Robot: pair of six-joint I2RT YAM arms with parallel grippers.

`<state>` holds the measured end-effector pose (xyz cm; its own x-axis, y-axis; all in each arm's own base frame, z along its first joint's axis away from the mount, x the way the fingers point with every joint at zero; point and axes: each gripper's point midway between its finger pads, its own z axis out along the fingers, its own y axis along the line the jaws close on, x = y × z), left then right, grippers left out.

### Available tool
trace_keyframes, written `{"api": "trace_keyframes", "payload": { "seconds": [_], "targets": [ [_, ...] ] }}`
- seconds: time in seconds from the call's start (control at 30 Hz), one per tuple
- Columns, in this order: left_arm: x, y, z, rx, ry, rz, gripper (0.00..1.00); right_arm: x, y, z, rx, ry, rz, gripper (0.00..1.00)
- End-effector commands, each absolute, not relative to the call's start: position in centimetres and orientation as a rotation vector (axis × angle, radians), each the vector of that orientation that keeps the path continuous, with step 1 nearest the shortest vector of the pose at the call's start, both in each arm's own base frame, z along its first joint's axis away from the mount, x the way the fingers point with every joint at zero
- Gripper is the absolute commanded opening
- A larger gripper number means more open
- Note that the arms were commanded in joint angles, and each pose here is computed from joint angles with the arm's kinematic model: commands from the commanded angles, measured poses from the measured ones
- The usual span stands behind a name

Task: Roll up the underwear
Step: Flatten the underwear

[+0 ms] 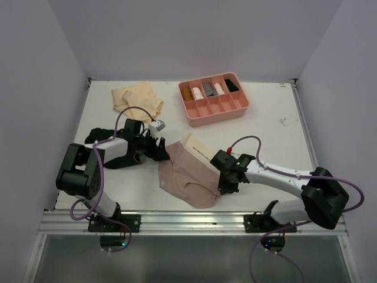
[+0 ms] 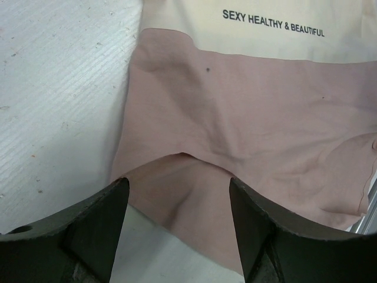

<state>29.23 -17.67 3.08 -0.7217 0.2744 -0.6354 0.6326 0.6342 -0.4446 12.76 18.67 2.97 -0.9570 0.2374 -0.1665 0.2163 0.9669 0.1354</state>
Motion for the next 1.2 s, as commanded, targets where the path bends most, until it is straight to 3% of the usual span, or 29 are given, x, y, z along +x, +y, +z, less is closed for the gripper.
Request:
{"api": "trace_keyframes", "payload": {
  "seconds": [0.0,0.7,0.77,0.8,0.83,0.87,0.93,1.07,1.17],
  "targets": [
    [30.5,-17.0,3.6,0.723,2.314,-0.852,0.73,12.1,17.0,2.2,0.342,2.936,0.090,0.00],
    [27.9,-16.8,5.5,0.840,2.264,-0.888,0.74,13.9,15.7,2.1,0.122,2.899,-0.043,0.00],
    [26.8,-17.3,6.6,0.927,2.198,-0.944,0.75,14.2,15.4,2.5,0.084,2.892,-0.064,0.16],
    [26.5,-17.4,7.1,0.962,2.166,-0.958,0.75,14.6,15.7,3.1,0.080,2.872,-0.039,0.33],
    [26.5,-17.5,7.9,0.989,2.128,-0.952,0.75,14.8,15.8,3.7,0.077,2.851,-0.020,0.39],
    [27.1,-17.6,8.8,1.011,2.087,-0.934,0.74,15.1,16.0,4.4,0.079,2.826,0.012,0.52],
    [28.3,-17.6,9.9,1.007,2.049,-0.888,0.74,16.3,16.3,7.3,0.101,2.713,0.123,0.63],
    [32.5,-18.3,11.0,0.943,2.052,-0.865,0.68,18.8,14.5,10.8,0.214,2.593,0.188,0.61],
    [35.9,-18.9,11.1,0.889,2.057,-0.856,0.63,20.4,13.0,10.4,0.282,2.596,0.171,0.53]
  ]
}}
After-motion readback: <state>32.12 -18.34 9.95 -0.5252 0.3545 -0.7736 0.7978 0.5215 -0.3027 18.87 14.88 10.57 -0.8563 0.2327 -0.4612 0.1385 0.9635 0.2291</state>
